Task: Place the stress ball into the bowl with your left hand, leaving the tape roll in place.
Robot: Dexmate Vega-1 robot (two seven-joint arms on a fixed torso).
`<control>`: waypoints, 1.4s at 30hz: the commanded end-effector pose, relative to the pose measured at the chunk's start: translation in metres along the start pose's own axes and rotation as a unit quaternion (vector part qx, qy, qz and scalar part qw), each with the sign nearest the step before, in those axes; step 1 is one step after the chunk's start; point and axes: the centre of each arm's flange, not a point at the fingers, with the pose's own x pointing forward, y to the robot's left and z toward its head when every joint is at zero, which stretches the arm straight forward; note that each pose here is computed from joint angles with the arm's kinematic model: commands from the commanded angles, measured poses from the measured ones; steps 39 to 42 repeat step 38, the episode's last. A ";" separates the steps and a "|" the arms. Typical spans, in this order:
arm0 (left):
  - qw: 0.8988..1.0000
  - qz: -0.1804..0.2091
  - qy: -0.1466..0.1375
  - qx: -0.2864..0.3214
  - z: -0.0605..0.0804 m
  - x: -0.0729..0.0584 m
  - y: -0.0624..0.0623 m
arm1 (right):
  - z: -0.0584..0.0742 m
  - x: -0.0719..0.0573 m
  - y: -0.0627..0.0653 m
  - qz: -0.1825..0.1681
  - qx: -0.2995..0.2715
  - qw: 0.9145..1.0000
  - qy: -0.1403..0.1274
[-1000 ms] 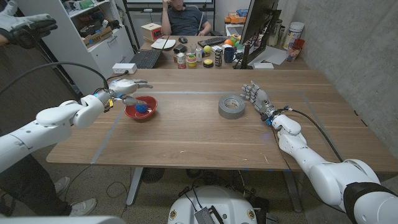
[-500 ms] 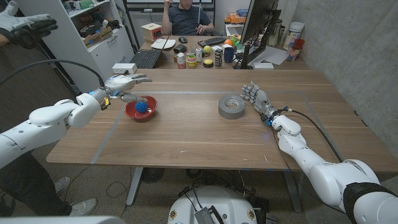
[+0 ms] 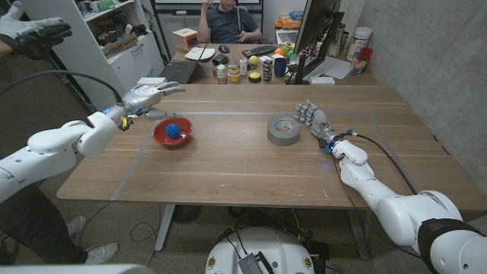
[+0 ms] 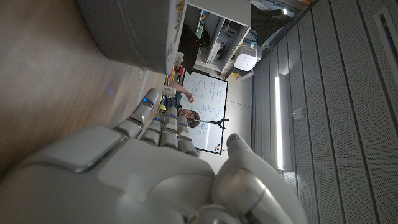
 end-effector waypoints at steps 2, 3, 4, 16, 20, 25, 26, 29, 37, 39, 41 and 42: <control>0.998 0.047 -0.007 -0.032 -0.005 -0.003 0.016 | -0.002 0.002 -0.004 -0.002 0.003 1.000 0.005; 0.998 0.049 -0.006 -0.033 -0.005 -0.004 0.017 | -0.003 0.002 -0.004 -0.002 0.003 1.000 0.005; 0.998 0.053 -0.005 -0.033 -0.005 -0.004 0.018 | -0.003 0.002 -0.004 -0.002 0.003 1.000 0.005; 0.994 0.099 -0.011 -0.048 -0.009 -0.013 0.036 | -0.005 0.007 -0.006 -0.003 0.008 1.000 0.017; 0.992 0.116 -0.017 -0.043 -0.009 -0.017 0.042 | -0.006 0.009 -0.006 -0.004 0.011 1.000 0.024; 0.990 0.134 -0.026 -0.038 -0.005 -0.022 0.048 | -0.008 0.011 -0.006 -0.006 0.014 0.999 0.030; 0.989 0.140 -0.027 -0.037 -0.004 -0.023 0.048 | -0.008 0.011 -0.006 -0.006 0.014 0.999 0.030; 0.988 0.148 -0.028 -0.040 -0.004 -0.025 0.050 | -0.008 0.012 -0.006 -0.006 0.015 0.999 0.032; 0.987 0.157 -0.027 -0.037 -0.006 -0.030 0.054 | -0.010 0.011 -0.005 -0.008 0.017 0.999 0.034; 0.986 0.159 -0.026 -0.038 -0.006 -0.031 0.054 | -0.010 0.011 -0.005 -0.008 0.018 0.999 0.034; 0.986 0.159 -0.026 -0.038 -0.006 -0.031 0.054 | -0.010 0.011 -0.005 -0.008 0.018 0.999 0.034; 0.986 0.159 -0.026 -0.038 -0.006 -0.031 0.054 | -0.010 0.011 -0.005 -0.008 0.018 0.999 0.034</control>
